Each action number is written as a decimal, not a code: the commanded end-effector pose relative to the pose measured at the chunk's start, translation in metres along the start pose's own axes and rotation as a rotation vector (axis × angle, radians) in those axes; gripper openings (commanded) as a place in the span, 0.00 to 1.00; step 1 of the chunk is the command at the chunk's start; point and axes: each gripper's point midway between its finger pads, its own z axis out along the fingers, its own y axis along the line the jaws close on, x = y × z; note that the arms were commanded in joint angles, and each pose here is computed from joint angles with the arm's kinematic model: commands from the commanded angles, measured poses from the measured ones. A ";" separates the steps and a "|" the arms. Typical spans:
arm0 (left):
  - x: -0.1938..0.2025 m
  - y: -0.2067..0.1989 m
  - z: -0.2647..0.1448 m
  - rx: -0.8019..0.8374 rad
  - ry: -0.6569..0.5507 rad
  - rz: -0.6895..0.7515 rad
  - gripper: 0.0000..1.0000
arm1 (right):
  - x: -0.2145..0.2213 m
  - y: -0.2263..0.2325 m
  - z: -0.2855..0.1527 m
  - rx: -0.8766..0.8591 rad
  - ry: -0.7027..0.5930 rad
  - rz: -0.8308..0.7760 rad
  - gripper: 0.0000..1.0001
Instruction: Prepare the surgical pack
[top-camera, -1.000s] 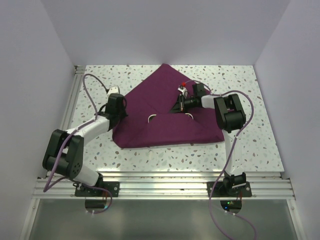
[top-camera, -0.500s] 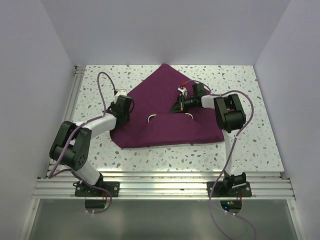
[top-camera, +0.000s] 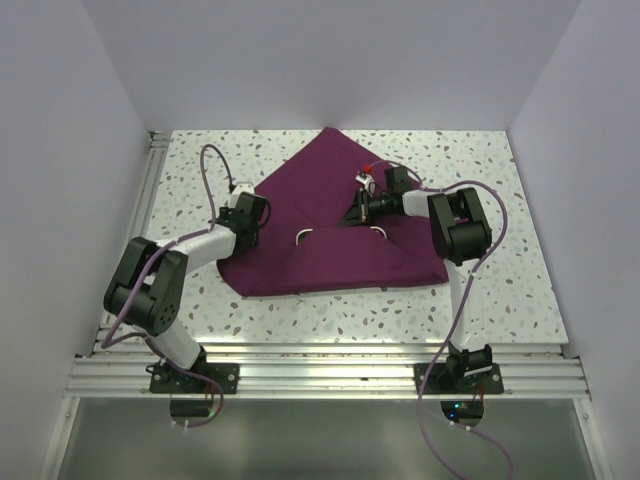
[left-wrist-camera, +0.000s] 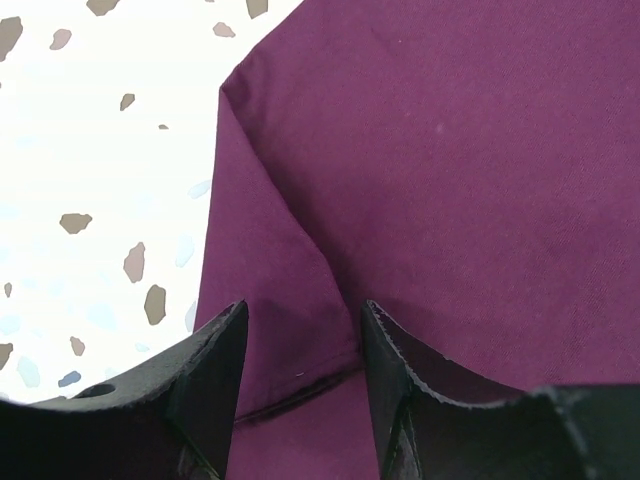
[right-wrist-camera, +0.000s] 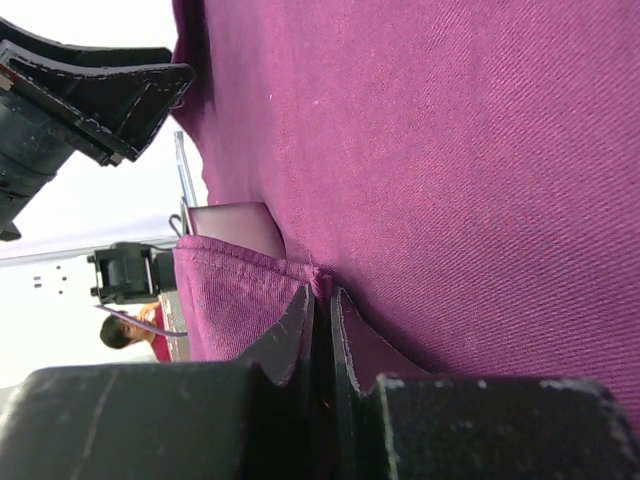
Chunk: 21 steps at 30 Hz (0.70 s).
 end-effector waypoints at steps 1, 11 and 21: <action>-0.015 -0.001 -0.005 0.001 -0.033 -0.010 0.52 | 0.038 -0.049 0.016 0.116 0.066 0.118 0.00; -0.015 -0.003 -0.014 0.043 -0.031 0.006 0.58 | 0.037 -0.048 0.017 0.116 0.067 0.116 0.00; -0.013 0.006 -0.010 -0.031 -0.007 0.014 0.19 | 0.038 -0.048 0.016 0.118 0.067 0.118 0.00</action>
